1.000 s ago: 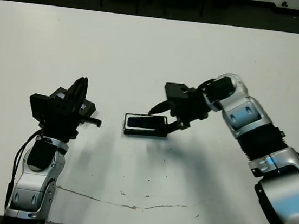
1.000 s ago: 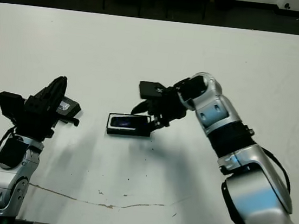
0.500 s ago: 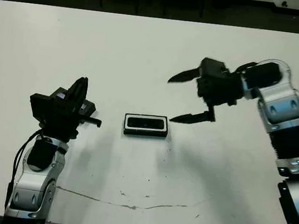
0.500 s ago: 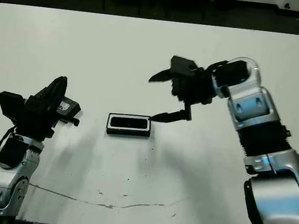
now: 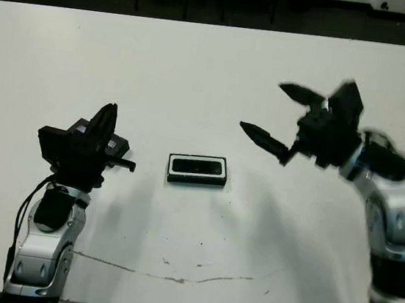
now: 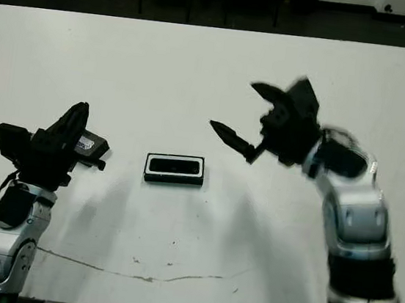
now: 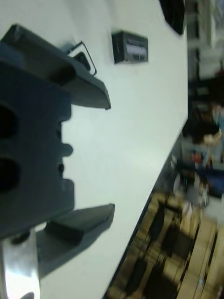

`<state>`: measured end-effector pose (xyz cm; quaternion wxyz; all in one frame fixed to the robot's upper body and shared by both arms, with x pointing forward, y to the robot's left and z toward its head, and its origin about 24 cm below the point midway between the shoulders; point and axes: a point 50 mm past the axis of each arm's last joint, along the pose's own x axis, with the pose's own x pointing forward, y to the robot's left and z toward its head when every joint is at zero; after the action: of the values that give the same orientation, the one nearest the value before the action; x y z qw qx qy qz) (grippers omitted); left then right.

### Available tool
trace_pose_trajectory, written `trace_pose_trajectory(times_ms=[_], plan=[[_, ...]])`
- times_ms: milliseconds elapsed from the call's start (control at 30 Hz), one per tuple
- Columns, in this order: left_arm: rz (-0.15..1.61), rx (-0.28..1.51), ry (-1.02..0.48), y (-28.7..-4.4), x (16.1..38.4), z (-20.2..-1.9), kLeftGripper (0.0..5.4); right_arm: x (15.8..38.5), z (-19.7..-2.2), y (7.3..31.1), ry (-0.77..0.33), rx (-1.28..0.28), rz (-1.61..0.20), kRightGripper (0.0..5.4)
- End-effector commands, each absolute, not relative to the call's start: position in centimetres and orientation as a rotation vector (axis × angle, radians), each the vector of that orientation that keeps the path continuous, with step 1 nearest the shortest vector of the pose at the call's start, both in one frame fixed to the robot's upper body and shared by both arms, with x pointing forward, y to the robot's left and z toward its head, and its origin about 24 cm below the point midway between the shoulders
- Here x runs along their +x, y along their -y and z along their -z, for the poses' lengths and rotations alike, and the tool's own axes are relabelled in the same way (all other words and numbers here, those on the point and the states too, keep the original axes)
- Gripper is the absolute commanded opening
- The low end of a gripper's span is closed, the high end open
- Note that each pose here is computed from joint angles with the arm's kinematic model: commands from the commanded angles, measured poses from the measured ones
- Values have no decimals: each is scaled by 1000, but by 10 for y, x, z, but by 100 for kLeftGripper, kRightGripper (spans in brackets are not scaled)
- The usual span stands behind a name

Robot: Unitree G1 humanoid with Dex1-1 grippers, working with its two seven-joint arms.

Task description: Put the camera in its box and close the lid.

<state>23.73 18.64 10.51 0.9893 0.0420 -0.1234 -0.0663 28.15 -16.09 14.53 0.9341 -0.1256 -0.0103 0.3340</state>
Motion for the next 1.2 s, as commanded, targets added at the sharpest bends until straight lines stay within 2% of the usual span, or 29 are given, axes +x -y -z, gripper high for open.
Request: trace_pose_trajectory(times_ms=[33,300,467,667,733,967,1200], plan=[[133,152,224,-204,228,-110,0,271,-139,173,23,-259,-624,381],[86,280,214,-262,209,-150,0,255,-138,190,18,-279,-561,235],[42,461,120,-299,203,-181,0,253,-138,191,20,-269,-552,142],[126,576,-116,-339,209,-196,0,253,-141,190,32,-257,-553,30],[154,619,-208,-343,212,-197,0,254,-142,190,32,-257,-549,1],[326,781,-484,-340,226,-184,0,255,-146,191,34,-279,-548,1],[615,860,-669,-308,243,-175,0,256,-151,193,44,-298,-537,1]])
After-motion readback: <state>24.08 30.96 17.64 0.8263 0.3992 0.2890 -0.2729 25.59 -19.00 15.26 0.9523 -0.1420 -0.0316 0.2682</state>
